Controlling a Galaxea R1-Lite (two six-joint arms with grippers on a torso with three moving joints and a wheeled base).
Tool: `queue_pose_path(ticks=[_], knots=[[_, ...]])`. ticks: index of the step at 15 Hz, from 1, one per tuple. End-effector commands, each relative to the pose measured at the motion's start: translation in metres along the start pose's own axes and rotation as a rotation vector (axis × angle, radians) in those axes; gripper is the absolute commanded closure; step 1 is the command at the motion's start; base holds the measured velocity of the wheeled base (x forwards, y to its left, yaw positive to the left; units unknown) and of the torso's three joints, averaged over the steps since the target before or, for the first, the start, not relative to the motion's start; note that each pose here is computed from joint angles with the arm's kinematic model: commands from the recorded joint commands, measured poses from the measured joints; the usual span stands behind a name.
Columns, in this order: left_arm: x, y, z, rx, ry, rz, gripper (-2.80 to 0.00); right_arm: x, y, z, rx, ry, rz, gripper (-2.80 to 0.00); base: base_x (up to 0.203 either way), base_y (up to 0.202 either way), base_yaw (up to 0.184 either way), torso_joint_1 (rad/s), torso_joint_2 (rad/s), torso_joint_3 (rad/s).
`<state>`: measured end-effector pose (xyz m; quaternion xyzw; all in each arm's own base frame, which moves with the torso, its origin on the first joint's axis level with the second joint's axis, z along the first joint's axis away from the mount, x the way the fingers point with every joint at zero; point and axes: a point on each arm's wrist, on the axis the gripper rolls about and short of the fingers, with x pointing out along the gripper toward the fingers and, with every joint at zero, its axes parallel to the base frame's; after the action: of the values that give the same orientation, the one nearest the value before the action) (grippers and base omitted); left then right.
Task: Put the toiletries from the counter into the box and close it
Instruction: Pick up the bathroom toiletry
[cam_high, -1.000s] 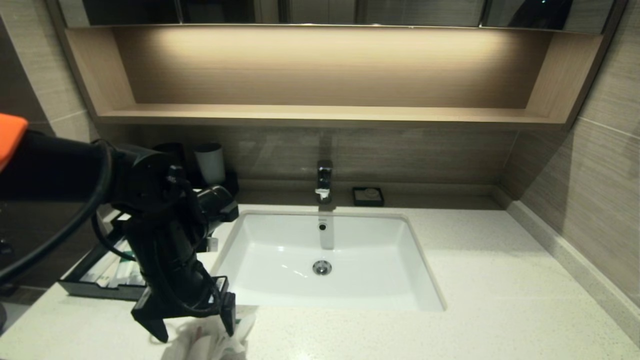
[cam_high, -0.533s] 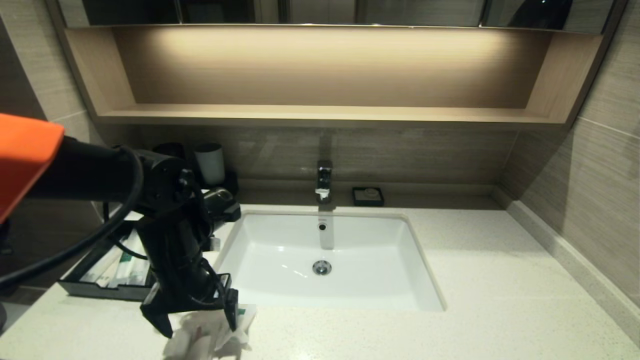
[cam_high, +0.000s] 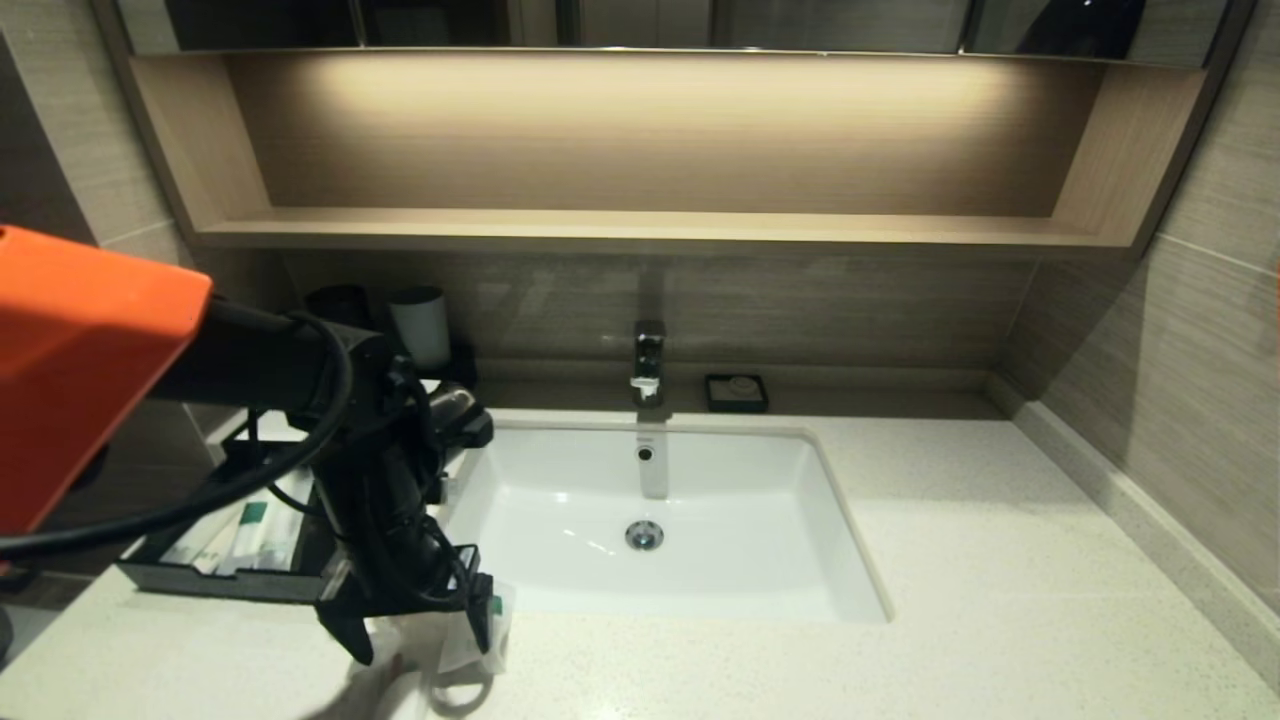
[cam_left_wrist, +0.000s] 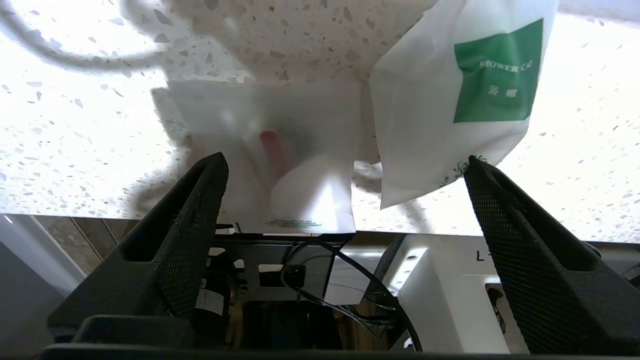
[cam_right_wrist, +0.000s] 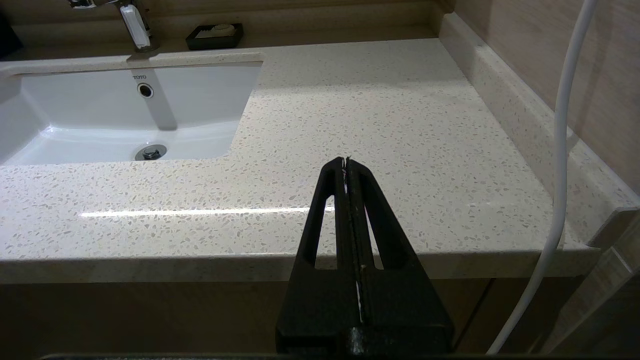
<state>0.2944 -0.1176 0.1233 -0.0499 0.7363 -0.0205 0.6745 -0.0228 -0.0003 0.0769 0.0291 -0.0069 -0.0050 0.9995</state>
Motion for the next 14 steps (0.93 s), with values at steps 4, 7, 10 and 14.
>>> queue_pose_path(ticks=[4,7,10,14], knots=[[0.015,0.001,0.002,-0.008,0.045,0.014,-2.80,0.000,0.000,0.000,0.000,0.000,0.001,0.00,0.000,0.000,0.000,0.000,0.00,0.000],[0.019,0.001,0.003,-0.008,0.047,0.013,-2.80,0.000,0.000,0.000,0.000,0.000,0.000,0.00,0.000,0.000,0.000,0.000,0.00,0.000],[0.020,0.001,0.003,-0.004,0.012,-0.005,-2.80,0.000,0.000,0.000,0.000,0.000,0.001,0.00,0.000,0.000,0.000,0.000,0.00,0.000],[0.024,0.002,0.002,0.000,0.003,0.001,0.00,0.000,0.000,0.000,0.000,0.000,0.001,0.00,0.000,0.000,0.000,0.000,0.00,0.000]])
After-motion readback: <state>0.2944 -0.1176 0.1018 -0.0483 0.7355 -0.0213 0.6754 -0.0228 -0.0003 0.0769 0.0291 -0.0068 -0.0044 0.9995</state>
